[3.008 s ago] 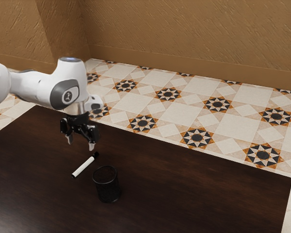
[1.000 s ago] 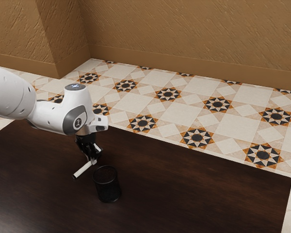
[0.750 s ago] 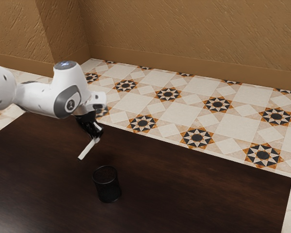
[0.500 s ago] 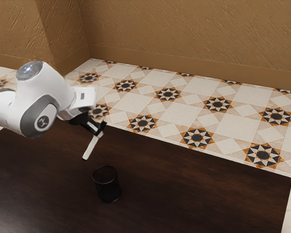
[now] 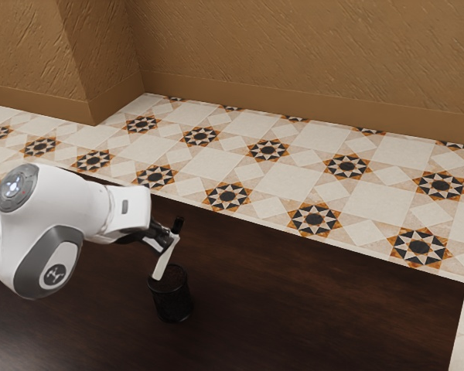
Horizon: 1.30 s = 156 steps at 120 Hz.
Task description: Put the marker into the pen holder.
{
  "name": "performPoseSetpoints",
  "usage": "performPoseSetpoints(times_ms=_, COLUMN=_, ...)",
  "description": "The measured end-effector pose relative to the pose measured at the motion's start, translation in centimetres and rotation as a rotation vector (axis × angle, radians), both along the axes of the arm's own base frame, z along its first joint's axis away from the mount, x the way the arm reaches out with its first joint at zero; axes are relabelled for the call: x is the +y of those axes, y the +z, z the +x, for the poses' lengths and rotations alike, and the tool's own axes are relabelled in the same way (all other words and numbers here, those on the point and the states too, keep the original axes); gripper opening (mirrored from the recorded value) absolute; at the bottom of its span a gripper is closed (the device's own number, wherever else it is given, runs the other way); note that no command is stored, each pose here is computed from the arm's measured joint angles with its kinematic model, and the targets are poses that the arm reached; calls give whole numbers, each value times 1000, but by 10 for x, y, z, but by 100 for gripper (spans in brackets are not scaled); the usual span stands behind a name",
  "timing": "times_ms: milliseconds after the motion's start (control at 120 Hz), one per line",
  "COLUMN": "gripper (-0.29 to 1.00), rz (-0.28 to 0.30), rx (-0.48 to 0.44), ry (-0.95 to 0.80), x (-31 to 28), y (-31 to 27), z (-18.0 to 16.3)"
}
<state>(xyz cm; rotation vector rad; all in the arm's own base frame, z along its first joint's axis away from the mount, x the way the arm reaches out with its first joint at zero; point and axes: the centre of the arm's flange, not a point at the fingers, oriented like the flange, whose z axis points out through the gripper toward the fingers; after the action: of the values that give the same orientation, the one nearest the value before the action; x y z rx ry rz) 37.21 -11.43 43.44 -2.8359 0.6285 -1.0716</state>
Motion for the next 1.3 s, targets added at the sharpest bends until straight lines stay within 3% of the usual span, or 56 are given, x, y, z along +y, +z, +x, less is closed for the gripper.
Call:
performPoseSetpoints(times_ms=600, gripper=-6, rz=-47, rx=68, ry=55, x=29, y=-25, z=43)
performPoseSetpoints(times_ms=867, gripper=45, rz=-42, rx=95, ry=52, x=31, y=-27, z=44)
performPoseSetpoints(times_ms=983, gripper=56, rz=-122, rx=204, ry=178, x=100, y=14, z=105)
performPoseSetpoints(times_ms=1050, gripper=60, rz=-91, rx=310, ry=181, x=122, y=36, z=158)
performPoseSetpoints(times_ms=1125, gripper=63, rz=-54, rx=367, ry=198, x=145, y=87, z=210)
performPoseSetpoints(times_ms=1200, gripper=65, rz=-36, rx=426, ry=244, x=169, y=127, z=228)
performPoseSetpoints(times_ms=1300, gripper=67, rz=-20, rx=527, ry=282, x=180, y=145, z=226)
